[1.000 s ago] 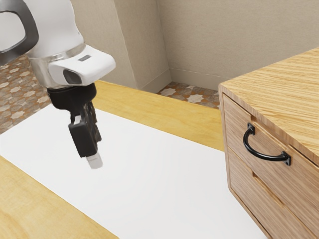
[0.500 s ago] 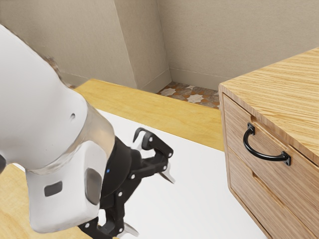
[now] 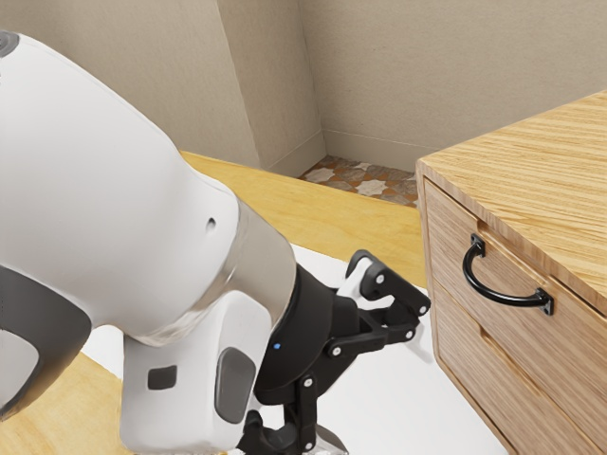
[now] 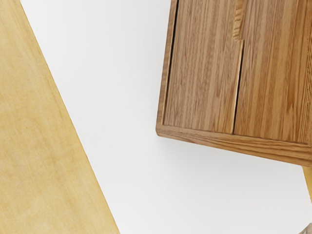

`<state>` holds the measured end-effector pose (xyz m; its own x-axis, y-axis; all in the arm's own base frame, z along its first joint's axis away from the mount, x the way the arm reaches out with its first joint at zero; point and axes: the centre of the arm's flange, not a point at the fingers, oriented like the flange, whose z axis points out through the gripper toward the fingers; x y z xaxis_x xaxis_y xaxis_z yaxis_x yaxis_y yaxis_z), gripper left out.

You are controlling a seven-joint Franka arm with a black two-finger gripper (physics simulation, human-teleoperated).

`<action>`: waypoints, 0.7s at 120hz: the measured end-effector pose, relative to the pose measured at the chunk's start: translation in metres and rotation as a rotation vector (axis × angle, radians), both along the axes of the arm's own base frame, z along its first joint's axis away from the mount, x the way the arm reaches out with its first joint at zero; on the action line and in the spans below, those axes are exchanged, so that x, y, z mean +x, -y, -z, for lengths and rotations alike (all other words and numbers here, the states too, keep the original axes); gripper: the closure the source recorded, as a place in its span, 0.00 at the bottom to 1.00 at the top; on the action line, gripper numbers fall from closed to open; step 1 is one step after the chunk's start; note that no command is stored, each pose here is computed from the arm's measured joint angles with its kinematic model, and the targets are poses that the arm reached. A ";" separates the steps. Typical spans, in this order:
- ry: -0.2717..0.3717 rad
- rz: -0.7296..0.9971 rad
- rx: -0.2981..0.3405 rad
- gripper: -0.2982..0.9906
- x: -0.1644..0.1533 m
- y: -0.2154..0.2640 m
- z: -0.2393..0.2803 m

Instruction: Pull the drawer handle with one arm to open the drawer

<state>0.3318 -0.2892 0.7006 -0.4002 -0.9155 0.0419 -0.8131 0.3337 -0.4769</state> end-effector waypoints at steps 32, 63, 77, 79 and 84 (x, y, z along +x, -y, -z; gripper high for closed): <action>0.038 -0.001 -0.017 0.25 0.046 -0.011 0.016; 0.079 -0.012 -0.030 0.25 0.077 -0.026 0.023; 0.085 -0.047 -0.032 0.25 0.099 -0.044 0.031; 0.087 -0.048 -0.033 0.25 0.100 -0.045 0.031; 0.088 -0.049 -0.035 0.25 0.105 -0.046 0.033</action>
<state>0.4367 -0.2435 0.6674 -0.3589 -0.9325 0.0407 -0.7826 0.2769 -0.5575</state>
